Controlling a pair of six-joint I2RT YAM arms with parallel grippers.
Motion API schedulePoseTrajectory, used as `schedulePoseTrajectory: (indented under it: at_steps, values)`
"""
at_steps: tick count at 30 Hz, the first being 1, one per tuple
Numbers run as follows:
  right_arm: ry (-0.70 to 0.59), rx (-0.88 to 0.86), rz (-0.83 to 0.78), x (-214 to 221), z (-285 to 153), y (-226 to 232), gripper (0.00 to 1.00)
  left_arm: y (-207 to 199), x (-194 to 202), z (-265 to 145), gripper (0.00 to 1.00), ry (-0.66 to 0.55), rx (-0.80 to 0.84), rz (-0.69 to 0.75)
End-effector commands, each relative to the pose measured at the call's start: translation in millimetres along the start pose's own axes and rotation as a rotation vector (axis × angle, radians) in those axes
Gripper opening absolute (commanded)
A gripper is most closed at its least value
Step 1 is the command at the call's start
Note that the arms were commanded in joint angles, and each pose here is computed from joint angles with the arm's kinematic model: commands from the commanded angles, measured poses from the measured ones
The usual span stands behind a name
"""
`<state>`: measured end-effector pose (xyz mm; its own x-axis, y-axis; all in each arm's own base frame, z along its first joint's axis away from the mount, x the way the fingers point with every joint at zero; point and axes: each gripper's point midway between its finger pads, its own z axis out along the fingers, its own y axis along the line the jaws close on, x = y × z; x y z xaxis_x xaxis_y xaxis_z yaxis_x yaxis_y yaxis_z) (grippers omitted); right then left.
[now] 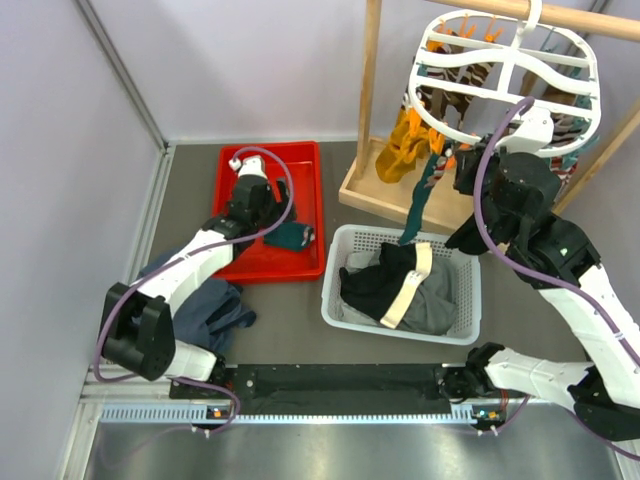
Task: Remove the socks clipped to the hanger
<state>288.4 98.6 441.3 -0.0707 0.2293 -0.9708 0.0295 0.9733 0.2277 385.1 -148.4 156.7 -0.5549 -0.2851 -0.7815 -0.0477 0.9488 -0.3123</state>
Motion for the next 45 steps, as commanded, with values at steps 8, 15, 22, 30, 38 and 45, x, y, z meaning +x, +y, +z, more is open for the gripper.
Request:
schedulePoseTrajectory:
  at_steps: [8,15,22,30,38,45]
  values:
    - [0.014,-0.085,0.043,-1,-7,12,0.00,-166,-51,-99,0.94,-0.178,0.628,0.269]
    - [0.013,-0.100,0.065,-3,-10,14,0.00,-243,-21,-122,0.94,-0.192,0.852,0.348]
    - [0.003,-0.099,0.066,-7,-13,11,0.00,-294,11,-100,0.94,-0.115,0.947,0.391]
    - [0.004,-0.106,0.067,-7,-16,10,0.00,-330,32,-88,0.91,-0.097,0.994,0.406]
    - [0.024,-0.071,0.050,-1,-20,1,0.05,-336,34,-89,0.02,-0.145,0.937,0.390]
    - [0.047,-0.063,0.077,-10,-43,-14,0.35,-325,25,-114,0.00,-0.301,0.809,0.415]
